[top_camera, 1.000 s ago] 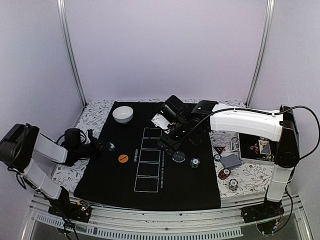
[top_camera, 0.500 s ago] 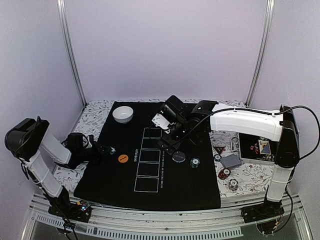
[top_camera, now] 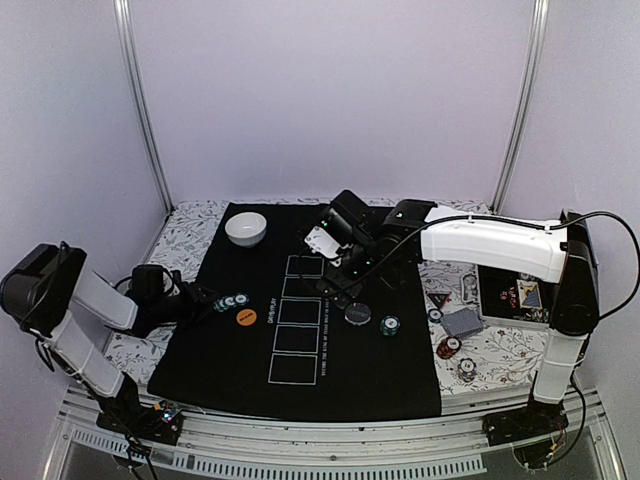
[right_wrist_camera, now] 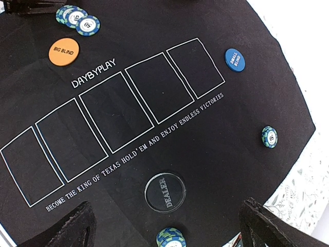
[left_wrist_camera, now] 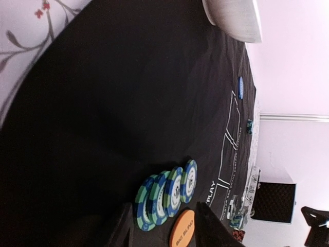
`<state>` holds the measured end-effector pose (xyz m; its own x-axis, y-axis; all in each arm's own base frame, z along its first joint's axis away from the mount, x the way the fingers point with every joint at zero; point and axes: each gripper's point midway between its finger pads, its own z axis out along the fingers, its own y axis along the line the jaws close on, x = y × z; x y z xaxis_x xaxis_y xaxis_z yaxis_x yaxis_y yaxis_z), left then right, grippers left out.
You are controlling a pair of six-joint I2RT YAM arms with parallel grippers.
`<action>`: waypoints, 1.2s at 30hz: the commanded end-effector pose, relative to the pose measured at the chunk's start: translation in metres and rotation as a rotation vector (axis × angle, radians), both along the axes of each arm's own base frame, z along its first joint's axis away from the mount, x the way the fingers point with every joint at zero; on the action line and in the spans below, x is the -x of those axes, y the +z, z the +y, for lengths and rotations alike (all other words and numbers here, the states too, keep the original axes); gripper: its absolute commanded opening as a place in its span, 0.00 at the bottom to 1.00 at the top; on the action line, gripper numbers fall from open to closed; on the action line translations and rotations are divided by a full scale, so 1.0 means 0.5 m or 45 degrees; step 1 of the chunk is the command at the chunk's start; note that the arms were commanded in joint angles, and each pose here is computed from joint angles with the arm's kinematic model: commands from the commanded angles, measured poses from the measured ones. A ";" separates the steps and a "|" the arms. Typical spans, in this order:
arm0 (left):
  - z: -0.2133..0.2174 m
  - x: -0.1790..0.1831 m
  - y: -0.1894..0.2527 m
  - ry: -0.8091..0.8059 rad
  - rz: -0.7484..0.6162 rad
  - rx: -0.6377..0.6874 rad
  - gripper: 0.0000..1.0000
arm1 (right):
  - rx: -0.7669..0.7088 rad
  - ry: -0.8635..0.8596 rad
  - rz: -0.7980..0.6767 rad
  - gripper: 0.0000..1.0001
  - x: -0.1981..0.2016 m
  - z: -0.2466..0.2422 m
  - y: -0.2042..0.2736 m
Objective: Distribute texas hold em gaming equipment
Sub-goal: Place the poker chips pile at the big blind area.
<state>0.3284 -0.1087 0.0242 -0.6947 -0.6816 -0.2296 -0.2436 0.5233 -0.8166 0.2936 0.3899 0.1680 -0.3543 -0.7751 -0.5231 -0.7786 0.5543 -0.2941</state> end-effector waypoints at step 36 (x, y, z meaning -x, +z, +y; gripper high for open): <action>-0.101 -0.045 0.348 -0.260 -0.530 -1.262 0.98 | -0.197 -0.957 0.694 0.99 0.114 -0.433 -0.110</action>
